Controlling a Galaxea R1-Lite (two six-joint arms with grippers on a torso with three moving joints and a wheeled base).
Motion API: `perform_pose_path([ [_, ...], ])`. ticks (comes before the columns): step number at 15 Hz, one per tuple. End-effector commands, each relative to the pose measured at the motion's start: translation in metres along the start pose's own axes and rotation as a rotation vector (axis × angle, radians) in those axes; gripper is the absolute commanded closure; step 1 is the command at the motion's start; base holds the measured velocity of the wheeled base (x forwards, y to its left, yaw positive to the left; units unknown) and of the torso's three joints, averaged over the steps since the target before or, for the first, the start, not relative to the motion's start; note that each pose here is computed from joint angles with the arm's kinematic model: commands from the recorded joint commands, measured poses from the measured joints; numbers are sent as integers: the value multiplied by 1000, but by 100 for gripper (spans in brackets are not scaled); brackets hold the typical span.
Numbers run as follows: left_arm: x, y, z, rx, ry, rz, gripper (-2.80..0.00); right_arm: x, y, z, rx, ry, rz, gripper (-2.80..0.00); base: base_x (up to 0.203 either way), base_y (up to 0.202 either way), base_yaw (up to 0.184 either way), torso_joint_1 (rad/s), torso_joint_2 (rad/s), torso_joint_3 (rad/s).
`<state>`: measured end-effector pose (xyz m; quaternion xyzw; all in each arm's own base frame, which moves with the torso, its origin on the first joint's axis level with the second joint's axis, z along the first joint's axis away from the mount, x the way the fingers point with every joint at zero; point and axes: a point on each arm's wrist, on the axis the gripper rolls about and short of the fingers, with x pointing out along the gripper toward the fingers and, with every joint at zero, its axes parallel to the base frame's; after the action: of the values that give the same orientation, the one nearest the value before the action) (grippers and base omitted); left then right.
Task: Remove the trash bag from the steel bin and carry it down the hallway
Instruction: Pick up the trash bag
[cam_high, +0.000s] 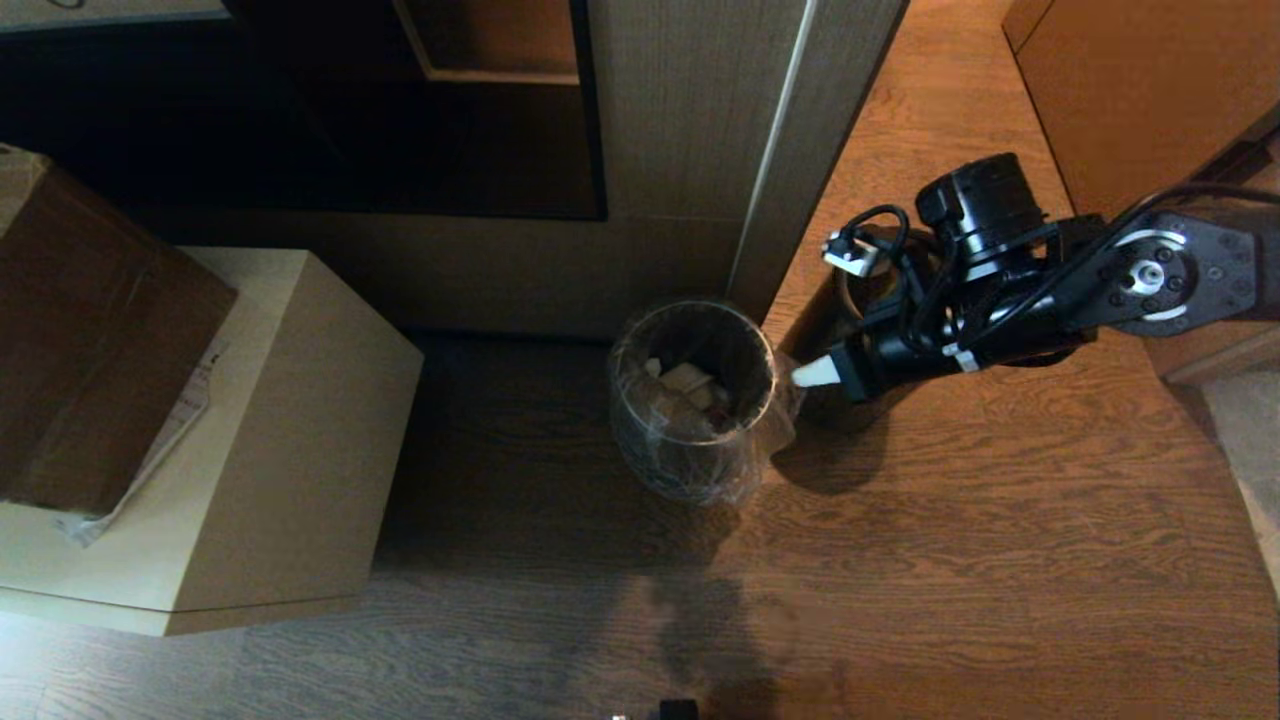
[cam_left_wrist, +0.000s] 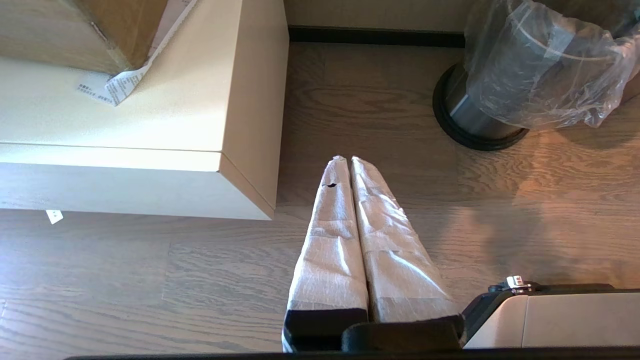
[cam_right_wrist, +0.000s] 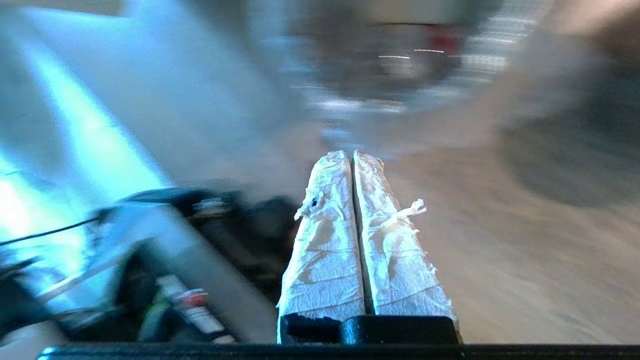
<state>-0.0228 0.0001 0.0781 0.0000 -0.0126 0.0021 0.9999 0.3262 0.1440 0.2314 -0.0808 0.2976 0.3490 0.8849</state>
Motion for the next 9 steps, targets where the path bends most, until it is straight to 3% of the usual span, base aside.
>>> perform_pose_path([
  [1, 1, 0, -3, 0, 10, 0, 0, 5, 21, 1, -13, 5, 51, 0, 0, 0, 0, 0, 0, 0],
  [3, 1, 0, -3, 0, 11, 0, 0, 22, 38, 3, -51, -18, 94, 0, 0, 0, 0, 0, 0, 0],
  [4, 1, 0, -3, 0, 11, 0, 0, 32, 45, 4, -72, -35, 111, -280, 0, 0, 0, 0, 0, 0],
  [9, 1, 0, -3, 0, 11, 0, 0, 74, 57, 1, -185, -69, 137, -280, 0, 0, 0, 0, 0, 0],
])
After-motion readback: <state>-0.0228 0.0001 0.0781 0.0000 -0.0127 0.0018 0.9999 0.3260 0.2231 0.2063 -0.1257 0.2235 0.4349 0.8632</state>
